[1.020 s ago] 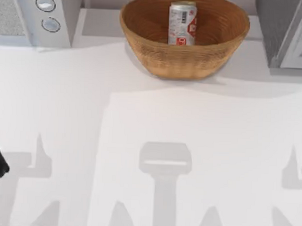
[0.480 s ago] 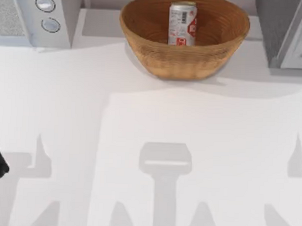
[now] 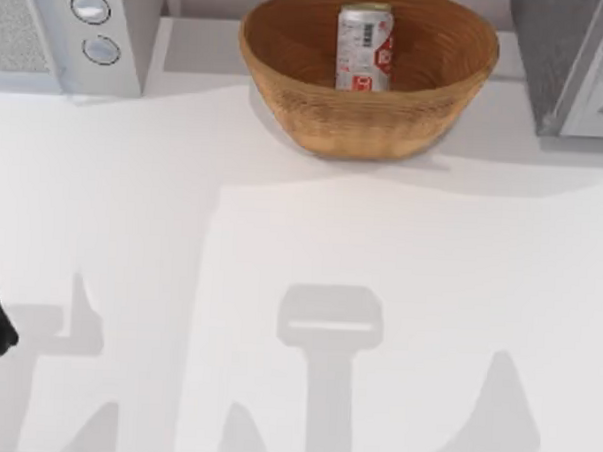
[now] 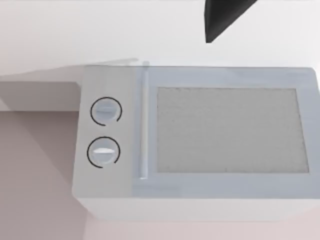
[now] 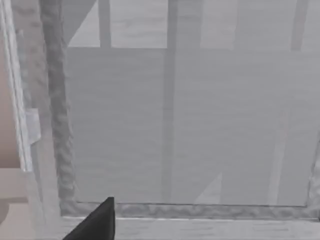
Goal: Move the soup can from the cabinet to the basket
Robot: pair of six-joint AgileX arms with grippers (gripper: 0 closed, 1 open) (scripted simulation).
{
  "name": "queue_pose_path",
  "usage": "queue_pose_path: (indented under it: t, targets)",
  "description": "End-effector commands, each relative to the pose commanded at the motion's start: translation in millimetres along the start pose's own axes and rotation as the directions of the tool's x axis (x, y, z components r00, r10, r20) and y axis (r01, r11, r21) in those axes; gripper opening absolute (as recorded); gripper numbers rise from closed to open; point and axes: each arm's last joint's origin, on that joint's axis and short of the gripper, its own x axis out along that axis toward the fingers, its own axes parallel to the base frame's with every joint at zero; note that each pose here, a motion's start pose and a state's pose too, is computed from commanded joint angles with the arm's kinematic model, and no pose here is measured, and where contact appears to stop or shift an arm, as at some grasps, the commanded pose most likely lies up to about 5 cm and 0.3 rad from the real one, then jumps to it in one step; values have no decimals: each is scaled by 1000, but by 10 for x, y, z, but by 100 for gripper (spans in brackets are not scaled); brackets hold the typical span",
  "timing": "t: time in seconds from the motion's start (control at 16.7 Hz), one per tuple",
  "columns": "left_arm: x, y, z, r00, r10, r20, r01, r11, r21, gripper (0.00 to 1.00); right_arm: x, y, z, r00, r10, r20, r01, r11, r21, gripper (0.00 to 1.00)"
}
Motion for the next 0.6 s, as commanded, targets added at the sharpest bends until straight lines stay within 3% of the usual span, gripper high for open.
queue_pose_path:
  t: [0.36,0.6]
  targets:
    - [0,0,0,1000,0,0,0,1000,0,100,1,-780,-295,1000,4,-23,-3,1000,17,100]
    - [0,0,0,1000,0,0,0,1000,0,100,-82,-1013,-421,1000,6,-24,-6,1000,19,100]
